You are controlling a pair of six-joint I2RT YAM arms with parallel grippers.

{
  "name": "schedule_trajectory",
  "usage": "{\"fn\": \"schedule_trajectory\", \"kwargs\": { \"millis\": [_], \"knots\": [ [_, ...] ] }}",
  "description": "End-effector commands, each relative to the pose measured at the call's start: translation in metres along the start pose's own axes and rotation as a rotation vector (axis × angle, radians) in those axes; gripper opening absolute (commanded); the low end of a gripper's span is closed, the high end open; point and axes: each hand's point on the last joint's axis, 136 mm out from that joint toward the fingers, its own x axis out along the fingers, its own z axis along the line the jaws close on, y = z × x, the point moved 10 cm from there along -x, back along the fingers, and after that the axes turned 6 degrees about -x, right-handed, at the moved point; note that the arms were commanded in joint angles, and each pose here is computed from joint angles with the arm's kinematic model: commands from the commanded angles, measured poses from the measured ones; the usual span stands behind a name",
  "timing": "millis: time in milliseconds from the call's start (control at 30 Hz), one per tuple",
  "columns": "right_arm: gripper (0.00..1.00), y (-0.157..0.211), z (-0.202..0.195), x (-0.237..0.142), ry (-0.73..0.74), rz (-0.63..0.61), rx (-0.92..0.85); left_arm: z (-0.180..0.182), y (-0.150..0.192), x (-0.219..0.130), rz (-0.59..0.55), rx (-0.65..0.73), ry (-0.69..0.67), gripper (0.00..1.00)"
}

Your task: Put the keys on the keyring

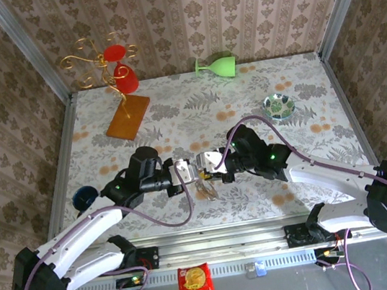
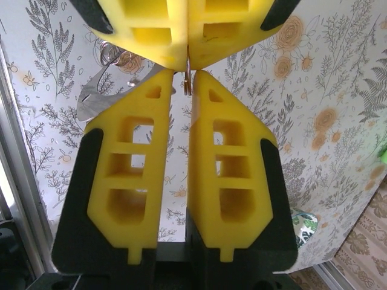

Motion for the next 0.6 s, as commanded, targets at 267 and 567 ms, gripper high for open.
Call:
{"fn": "schedule_trajectory", "kwargs": {
  "millis": [267,567],
  "knots": [
    [0.0,-0.002,0.0,0.006,-0.026,0.01,-0.011,-0.001,0.002,-0.001,-0.048,-0.01,-0.025,0.23],
    [0.0,-0.004,0.001,0.002,-0.037,-0.019,-0.012,-0.006,0.025,-0.008,-0.168,-0.075,-0.107,0.42]
  ]
}}
